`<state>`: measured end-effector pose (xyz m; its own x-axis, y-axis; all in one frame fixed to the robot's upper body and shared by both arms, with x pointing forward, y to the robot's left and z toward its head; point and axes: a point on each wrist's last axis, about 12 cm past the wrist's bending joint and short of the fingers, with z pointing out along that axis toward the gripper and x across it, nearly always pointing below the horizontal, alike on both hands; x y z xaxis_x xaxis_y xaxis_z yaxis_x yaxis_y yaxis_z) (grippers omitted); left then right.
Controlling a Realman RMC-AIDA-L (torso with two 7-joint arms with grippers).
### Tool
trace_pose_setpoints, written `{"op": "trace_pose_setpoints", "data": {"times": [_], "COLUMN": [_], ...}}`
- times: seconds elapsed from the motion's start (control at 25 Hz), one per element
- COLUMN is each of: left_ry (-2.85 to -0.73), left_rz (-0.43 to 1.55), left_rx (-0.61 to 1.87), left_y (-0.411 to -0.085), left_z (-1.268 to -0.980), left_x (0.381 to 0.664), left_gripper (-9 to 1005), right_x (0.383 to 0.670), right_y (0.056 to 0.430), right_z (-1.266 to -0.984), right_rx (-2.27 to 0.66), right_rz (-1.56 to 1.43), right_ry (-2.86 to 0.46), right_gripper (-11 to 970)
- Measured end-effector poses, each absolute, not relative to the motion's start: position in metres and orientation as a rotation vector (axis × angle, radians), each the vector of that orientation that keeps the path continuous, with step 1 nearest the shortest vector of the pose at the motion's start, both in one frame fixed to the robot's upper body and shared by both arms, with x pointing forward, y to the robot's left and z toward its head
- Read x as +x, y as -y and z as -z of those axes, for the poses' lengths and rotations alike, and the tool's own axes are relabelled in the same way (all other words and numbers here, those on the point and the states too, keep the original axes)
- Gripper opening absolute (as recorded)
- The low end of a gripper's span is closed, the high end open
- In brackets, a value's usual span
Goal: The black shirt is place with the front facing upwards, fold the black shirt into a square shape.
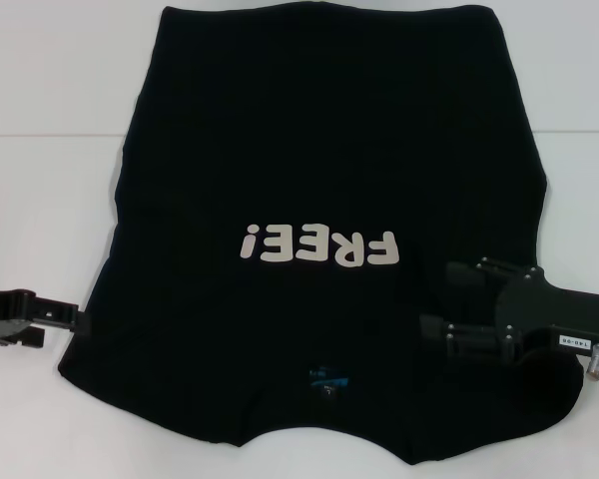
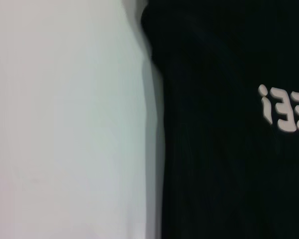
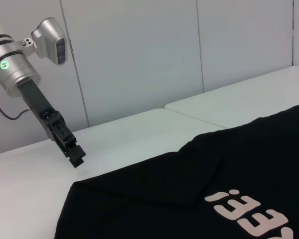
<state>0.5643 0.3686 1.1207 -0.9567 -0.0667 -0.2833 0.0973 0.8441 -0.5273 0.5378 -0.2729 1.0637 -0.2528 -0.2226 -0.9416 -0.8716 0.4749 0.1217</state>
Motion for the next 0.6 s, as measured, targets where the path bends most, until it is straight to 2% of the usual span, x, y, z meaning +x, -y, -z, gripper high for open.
{"op": "trace_pose_setpoints", "data": {"times": [0.6], "left_ry": [-2.804], "left_rz": [0.816], "left_rx": [-0.048], "left_y": [-0.364], "left_z": [-1.109], "left_x": [0.565], "left_gripper": [828], "right_x": [0.536], "right_y": [0.274], "right_z": [-1.063], "right_rx": [-0.926], "right_rz": [-0.848], "right_ry": [-1.753], "right_gripper": [891]}}
